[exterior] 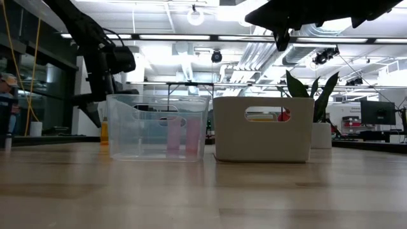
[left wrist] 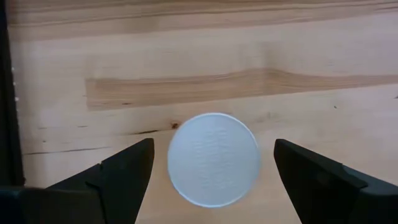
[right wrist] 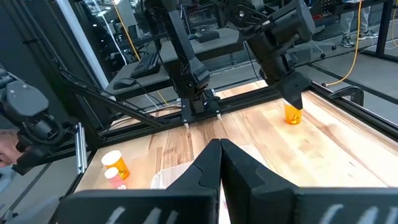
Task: Pick and place medicine bottles into bin by pill shape (circle, oval)
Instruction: Put the large orange pill bottle into the gray bin
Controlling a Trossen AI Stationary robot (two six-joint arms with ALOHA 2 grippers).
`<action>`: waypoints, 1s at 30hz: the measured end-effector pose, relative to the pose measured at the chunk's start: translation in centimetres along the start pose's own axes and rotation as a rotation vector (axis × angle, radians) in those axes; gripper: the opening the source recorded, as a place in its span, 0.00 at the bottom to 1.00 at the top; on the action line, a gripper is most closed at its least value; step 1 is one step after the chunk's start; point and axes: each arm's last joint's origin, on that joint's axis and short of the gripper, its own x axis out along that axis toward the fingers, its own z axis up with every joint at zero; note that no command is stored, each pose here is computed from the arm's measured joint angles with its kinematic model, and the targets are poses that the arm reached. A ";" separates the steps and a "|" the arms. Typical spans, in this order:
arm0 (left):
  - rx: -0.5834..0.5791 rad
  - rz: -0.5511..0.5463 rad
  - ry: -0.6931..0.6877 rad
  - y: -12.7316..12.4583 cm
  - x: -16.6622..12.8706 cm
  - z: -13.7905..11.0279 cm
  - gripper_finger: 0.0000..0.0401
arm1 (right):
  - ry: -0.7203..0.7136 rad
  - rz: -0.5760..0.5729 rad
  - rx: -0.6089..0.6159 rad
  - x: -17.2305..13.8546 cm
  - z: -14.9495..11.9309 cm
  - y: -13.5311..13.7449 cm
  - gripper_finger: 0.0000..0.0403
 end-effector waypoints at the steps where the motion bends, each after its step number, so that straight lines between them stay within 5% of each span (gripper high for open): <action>1: -0.003 0.000 0.001 0.0 0.0 0.0 0.80 | 0.000 0.000 -0.001 0.0 0.0 0.0 0.00; 7: -0.004 0.002 0.002 0.0 0.0 0.0 0.78 | 0.000 0.000 -0.003 0.0 0.0 0.0 0.00; 18: -0.004 -0.018 0.014 -0.1 0.0 0.0 0.53 | 0.000 0.000 0.000 0.0 0.0 0.0 0.00; 30: 0.165 -0.299 -0.101 -0.5 -5.7 -0.9 0.48 | -0.028 0.007 0.023 0.1 0.7 0.2 0.00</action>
